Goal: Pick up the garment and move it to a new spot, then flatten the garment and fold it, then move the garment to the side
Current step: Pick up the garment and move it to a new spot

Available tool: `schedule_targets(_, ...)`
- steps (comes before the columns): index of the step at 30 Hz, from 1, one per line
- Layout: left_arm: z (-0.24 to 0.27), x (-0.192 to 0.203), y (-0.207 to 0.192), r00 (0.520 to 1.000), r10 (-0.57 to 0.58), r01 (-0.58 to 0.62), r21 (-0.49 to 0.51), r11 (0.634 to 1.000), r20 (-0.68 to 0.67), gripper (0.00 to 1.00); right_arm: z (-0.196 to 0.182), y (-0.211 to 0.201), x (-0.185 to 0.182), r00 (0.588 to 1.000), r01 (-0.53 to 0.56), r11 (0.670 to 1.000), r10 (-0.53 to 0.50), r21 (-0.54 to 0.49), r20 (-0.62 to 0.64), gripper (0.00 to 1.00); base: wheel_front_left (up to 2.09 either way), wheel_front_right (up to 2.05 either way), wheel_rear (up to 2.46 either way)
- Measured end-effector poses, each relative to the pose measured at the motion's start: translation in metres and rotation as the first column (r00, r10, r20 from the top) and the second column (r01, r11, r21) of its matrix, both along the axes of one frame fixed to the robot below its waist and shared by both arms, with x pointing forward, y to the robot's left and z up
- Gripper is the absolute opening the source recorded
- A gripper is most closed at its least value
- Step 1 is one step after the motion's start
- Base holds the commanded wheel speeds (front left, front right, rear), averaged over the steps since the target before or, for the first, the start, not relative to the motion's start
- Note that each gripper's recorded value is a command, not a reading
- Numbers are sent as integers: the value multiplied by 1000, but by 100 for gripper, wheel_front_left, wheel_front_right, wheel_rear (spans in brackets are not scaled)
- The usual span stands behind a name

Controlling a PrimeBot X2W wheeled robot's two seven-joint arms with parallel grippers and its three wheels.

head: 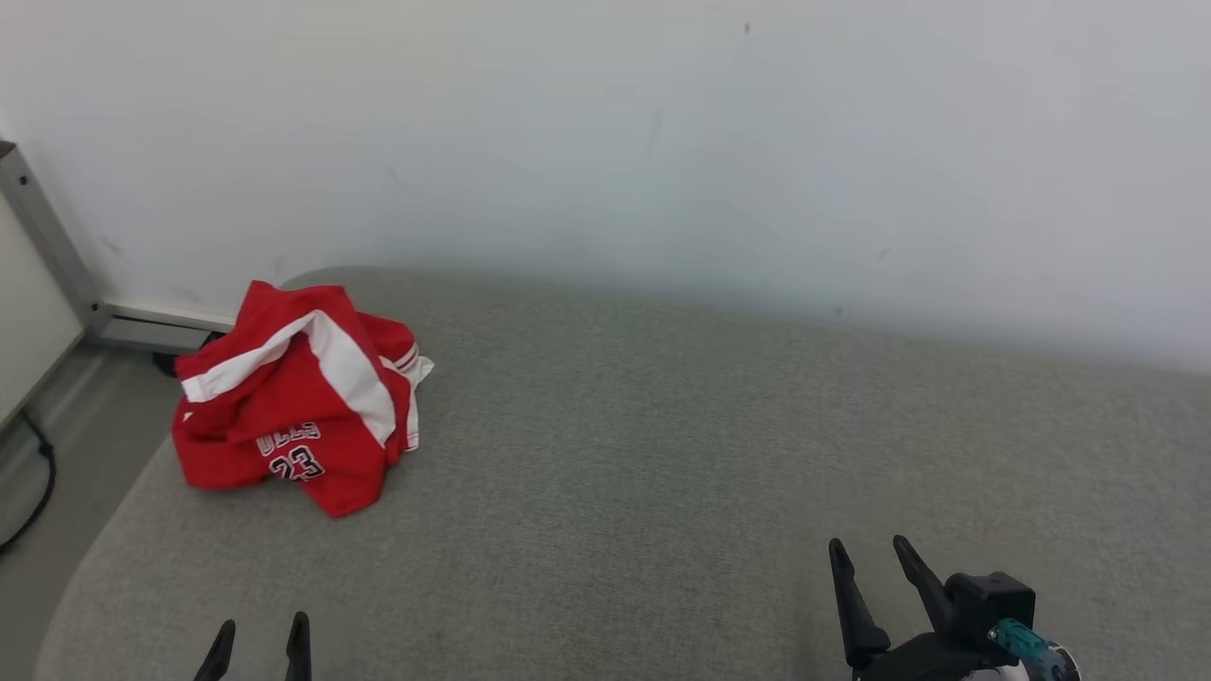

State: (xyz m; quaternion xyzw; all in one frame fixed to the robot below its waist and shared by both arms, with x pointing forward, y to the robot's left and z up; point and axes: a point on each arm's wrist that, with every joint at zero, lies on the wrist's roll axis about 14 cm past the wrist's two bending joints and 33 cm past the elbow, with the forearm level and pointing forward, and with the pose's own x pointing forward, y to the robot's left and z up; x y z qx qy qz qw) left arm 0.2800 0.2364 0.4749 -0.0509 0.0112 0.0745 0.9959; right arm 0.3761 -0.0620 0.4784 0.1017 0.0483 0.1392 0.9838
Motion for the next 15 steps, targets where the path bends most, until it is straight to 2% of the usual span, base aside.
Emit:
schedule_targets(9, 1, -35, 34, 991, 134, -134, -1, 991, 10, 100, 6, 54, 6, 990, -142, 990, 141, 11, 8, 100, 0, 0, 0)
schedule_targets(15, -2, -57, 56, 974, 225, -225, -4, 974, -1, 100, 13, 92, 12, 970, -241, 970, 240, 20, 23, 100, 0, 0, 0)
